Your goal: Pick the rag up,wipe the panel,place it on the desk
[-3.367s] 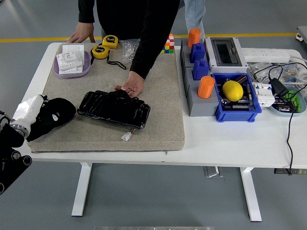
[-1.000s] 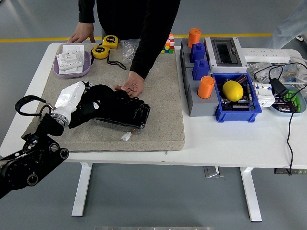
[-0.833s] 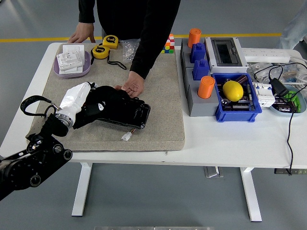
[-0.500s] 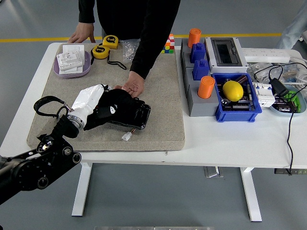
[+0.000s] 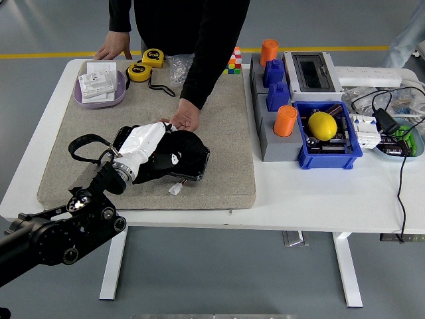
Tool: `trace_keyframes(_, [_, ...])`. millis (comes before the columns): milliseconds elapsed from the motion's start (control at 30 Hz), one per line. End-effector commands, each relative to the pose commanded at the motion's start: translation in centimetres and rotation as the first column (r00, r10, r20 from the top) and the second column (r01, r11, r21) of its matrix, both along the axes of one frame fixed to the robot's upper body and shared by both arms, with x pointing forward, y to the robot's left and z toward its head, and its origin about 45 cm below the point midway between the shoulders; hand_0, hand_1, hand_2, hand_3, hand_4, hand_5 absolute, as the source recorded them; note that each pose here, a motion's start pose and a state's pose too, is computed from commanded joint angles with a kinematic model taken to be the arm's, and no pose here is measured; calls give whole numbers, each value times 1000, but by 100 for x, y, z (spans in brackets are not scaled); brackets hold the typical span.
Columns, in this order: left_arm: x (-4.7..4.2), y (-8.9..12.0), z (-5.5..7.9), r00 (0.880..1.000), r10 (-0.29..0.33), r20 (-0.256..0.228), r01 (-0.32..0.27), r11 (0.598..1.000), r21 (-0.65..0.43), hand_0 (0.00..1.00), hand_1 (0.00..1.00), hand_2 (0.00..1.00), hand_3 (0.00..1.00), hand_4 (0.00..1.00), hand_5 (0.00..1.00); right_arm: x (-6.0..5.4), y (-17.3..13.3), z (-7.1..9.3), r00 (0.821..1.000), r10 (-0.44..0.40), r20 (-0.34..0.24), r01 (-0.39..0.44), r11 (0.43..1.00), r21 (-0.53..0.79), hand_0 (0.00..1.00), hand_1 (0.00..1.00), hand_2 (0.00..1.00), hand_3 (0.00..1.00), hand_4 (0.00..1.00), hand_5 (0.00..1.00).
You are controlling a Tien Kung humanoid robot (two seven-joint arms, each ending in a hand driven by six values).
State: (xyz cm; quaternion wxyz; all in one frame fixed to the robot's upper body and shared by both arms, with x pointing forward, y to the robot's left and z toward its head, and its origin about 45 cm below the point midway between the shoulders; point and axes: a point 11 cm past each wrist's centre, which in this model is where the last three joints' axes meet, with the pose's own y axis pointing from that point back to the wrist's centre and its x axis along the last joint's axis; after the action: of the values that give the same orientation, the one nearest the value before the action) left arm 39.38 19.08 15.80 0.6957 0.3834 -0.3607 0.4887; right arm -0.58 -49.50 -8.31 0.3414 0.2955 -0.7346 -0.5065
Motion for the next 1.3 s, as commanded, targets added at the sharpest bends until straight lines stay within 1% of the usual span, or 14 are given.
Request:
trace_keyframes(167, [-24, -126, 23, 999, -34, 5, 34, 999, 8, 326, 172, 527, 432, 49, 2, -6, -3, 1, 1000, 1, -3, -1, 1000, 1, 744, 687, 699, 620, 998, 554])
trace_keyframes(400, [-40, -271, 51, 998, -61, 9, 61, 998, 3, 323, 172, 527, 433, 49, 2, -1, -7, 2, 1000, 5, -4, -5, 1000, 0, 743, 686, 699, 620, 998, 553])
trace_keyframes(600, [-40, -296, 47, 998, -65, 8, 65, 998, 4, 322, 172, 527, 433, 50, 2, -1, -3, 0, 1000, 7, -4, -7, 1000, 1, 742, 686, 699, 620, 998, 552])
trace_keyframes(867, [-1, -209, 42, 999, -36, 12, 35, 999, 10, 316, 170, 525, 433, 50, 2, -3, -3, 1, 1000, 4, -4, -4, 1000, 1, 742, 686, 699, 618, 998, 551])
trace_keyframes(1300, [83, 74, 60, 999, 37, 25, -38, 999, 31, 314, 169, 524, 433, 48, 2, -16, 12, -7, 1000, -3, -3, 3, 1000, 4, 742, 686, 699, 618, 998, 548])
